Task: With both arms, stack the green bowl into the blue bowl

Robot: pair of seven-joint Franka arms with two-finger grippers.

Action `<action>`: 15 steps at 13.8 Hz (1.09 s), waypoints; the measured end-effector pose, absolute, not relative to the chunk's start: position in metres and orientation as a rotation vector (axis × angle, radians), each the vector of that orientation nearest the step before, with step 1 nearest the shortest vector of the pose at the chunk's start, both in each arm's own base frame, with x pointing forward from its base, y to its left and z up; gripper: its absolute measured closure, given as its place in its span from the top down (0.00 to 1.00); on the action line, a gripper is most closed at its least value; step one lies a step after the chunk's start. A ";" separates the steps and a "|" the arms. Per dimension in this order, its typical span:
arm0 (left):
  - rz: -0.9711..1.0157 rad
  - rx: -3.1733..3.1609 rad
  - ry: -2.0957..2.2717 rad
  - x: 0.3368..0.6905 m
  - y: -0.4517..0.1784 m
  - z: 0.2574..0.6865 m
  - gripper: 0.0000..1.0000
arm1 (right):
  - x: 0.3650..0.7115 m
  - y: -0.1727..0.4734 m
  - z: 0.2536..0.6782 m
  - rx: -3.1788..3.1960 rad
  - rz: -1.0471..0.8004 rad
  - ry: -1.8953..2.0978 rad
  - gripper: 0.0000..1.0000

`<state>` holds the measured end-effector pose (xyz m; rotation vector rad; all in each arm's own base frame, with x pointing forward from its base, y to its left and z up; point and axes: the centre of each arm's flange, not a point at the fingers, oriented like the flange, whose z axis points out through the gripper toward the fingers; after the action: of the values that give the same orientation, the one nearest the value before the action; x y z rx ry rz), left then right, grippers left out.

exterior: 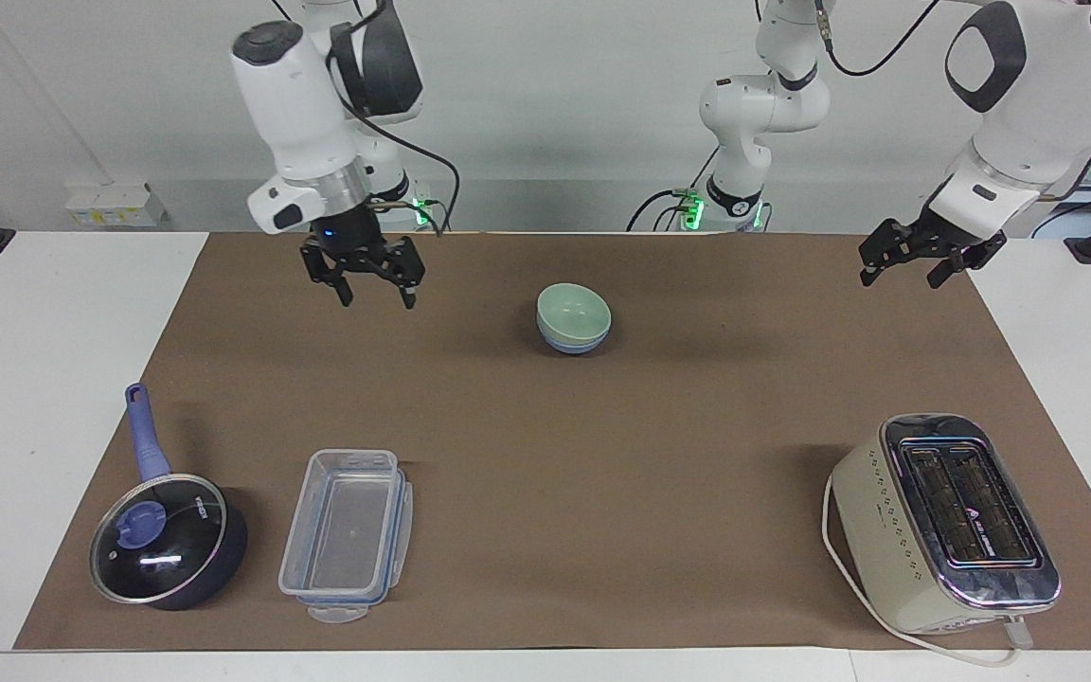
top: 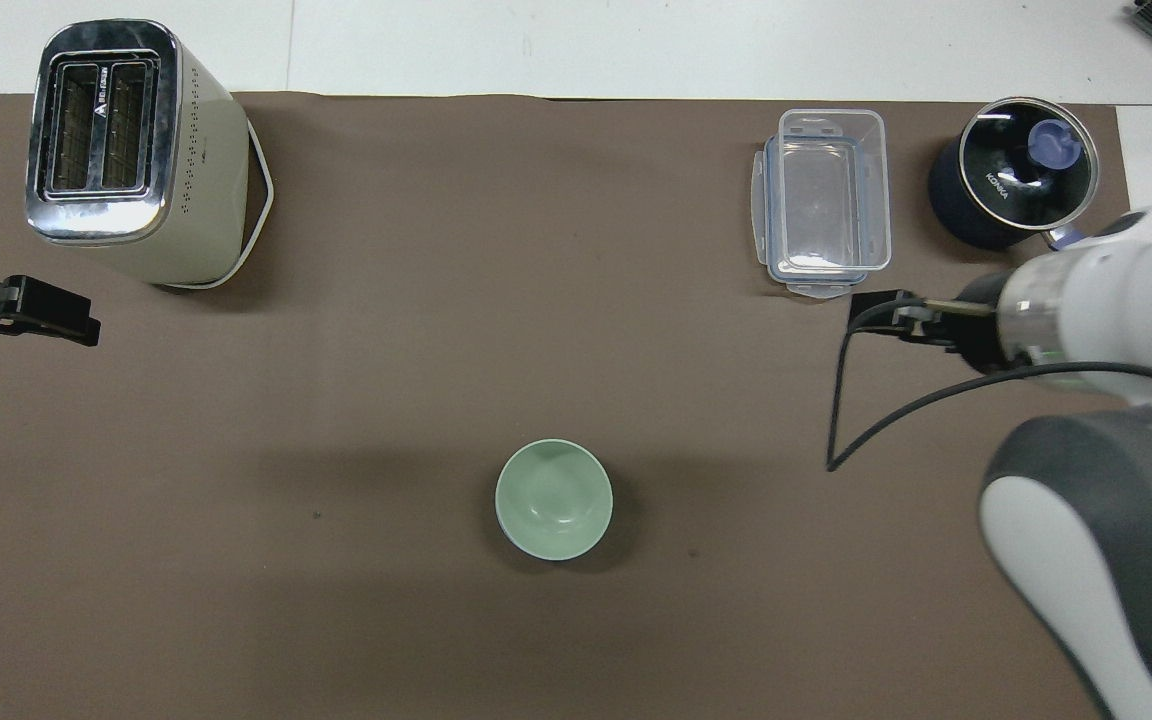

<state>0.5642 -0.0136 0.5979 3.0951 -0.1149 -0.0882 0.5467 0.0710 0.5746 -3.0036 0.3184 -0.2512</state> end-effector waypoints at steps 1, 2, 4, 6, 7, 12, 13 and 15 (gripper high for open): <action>-0.088 3.095 -0.115 0.564 -0.014 0.598 1.00 | 0.550 0.046 0.596 -3.028 -0.279 0.332 1.00; -0.088 3.095 -0.115 0.564 -0.014 0.598 1.00 | 0.550 0.027 0.612 -3.044 -0.297 0.342 1.00; -0.088 3.095 -0.115 0.564 -0.014 0.598 1.00 | 0.548 0.005 0.636 -3.066 -0.304 0.345 1.00; -0.088 3.095 -0.115 0.564 -0.014 0.598 1.00 | 0.546 -0.003 0.651 -3.085 -0.226 0.353 1.00; -0.088 3.095 -0.115 0.564 -0.014 0.598 1.00 | 0.548 -0.003 0.657 -3.093 -0.182 0.351 1.00; -0.088 3.095 -0.115 0.564 -0.014 0.598 1.00 | 0.568 0.002 0.658 -3.120 -0.057 0.332 1.00; -0.088 3.095 -0.115 0.564 -0.014 0.598 1.00 | 0.567 0.003 0.659 -3.123 -0.042 0.330 1.00; -0.088 3.095 -0.115 0.564 -0.014 0.598 1.00 | 0.563 0.006 0.662 -3.126 -0.025 0.322 1.00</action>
<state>0.5642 -0.0136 0.5980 3.0951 -0.1148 -0.0882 0.5631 0.0056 0.6615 -3.1261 0.3219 -0.0248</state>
